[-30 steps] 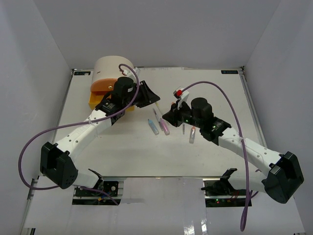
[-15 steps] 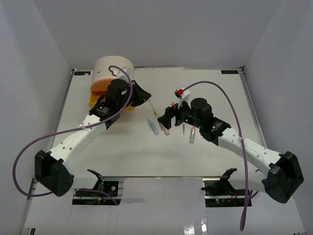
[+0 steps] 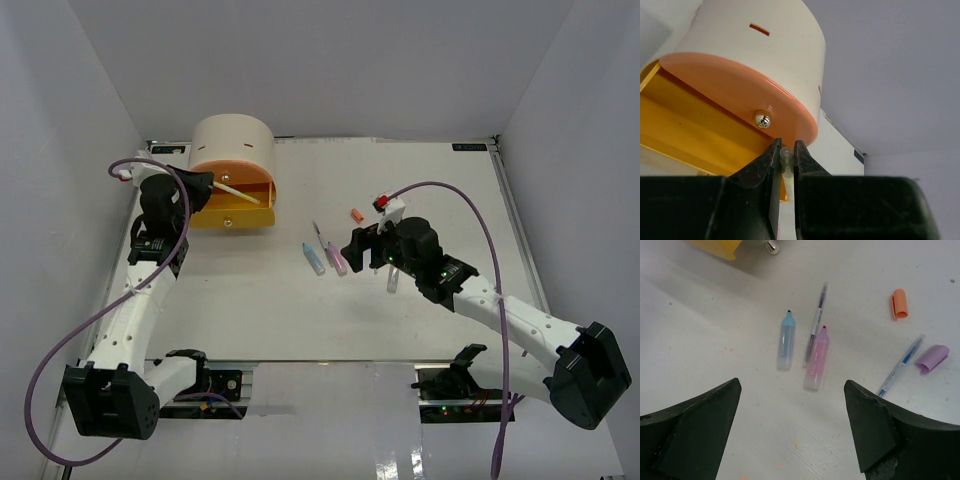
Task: Sort the stationery into containers
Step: Place the pen in the drawer.
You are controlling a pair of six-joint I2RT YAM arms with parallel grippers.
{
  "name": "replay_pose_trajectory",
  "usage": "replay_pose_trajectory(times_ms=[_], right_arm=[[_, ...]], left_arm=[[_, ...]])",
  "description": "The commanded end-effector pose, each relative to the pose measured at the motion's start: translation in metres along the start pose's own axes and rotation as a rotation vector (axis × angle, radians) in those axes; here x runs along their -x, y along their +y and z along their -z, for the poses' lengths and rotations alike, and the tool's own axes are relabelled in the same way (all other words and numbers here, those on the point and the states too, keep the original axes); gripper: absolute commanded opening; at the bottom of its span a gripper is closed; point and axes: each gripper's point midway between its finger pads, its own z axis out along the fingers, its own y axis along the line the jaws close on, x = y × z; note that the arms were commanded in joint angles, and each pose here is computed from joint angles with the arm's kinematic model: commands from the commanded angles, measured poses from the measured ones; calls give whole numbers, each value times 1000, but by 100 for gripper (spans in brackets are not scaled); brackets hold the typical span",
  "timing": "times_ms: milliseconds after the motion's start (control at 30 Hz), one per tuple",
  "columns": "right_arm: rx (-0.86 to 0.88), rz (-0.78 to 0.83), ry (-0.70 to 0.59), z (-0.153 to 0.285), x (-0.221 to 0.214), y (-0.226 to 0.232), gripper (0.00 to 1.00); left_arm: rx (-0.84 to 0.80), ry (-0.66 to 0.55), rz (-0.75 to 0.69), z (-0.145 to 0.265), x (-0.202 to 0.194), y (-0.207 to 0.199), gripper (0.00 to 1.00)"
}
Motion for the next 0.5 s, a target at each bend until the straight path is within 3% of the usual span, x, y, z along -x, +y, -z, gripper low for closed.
replay_pose_trajectory(times_ms=[0,133,467], right_arm=[[-69,-12,-30,3,2,-13,90],[-142,-9,4,1,-10,-28,90],[-282,-6,100,-13,-37,-55,91]], left_arm=[[-29,-77,75,-7,18,-4,8],[-10,-73,84,-24,14,4,18],[74,-27,23,-44,3,26,57]])
